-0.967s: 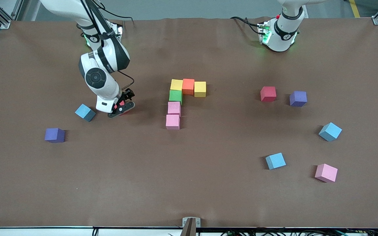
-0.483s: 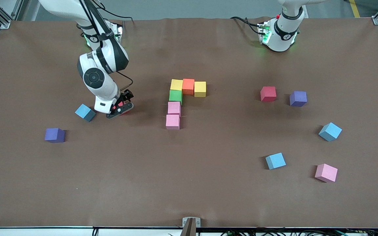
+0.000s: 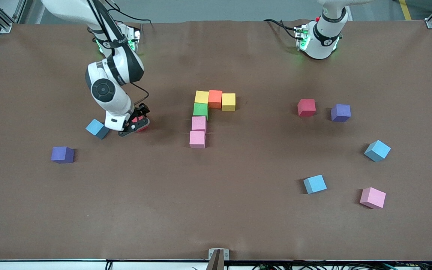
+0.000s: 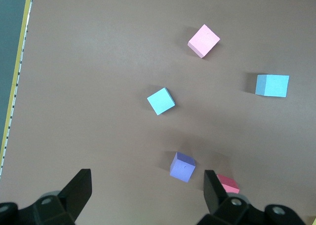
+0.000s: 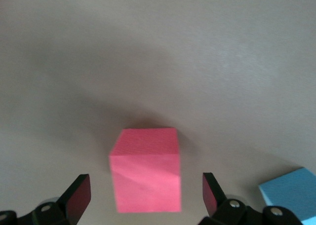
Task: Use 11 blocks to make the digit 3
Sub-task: 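Grasp the red block with the right gripper, then lift the red block and carry it toward the pink blocks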
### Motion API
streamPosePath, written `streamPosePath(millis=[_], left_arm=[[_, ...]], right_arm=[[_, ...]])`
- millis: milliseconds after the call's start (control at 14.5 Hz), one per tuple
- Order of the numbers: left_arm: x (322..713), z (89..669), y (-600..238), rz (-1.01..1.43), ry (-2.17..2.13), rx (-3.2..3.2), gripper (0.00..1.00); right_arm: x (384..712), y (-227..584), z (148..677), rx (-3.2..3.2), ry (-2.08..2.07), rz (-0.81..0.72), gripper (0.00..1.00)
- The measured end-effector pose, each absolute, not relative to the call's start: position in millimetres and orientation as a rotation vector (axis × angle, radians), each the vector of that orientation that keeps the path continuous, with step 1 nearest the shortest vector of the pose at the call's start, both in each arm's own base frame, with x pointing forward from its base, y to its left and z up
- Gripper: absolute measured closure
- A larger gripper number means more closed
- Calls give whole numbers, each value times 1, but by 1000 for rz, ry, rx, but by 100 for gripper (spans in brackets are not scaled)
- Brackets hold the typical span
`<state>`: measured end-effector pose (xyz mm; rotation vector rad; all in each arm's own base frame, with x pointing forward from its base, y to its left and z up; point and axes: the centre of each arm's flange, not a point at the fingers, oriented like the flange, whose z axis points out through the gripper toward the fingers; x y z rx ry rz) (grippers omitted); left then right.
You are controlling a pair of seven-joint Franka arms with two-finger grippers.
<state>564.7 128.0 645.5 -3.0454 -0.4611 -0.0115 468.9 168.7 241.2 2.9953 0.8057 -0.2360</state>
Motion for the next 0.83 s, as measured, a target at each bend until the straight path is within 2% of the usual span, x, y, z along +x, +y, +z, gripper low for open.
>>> streamPosePath(millis=[414, 829], left_arm=[[567, 641, 128, 0, -461, -3045, 0], [590, 608, 129, 29, -450, -3041, 0]], right_arm=[[470, 157, 237, 2996, 810, -252, 0], [467, 159, 233, 2992, 819, -268, 0]])
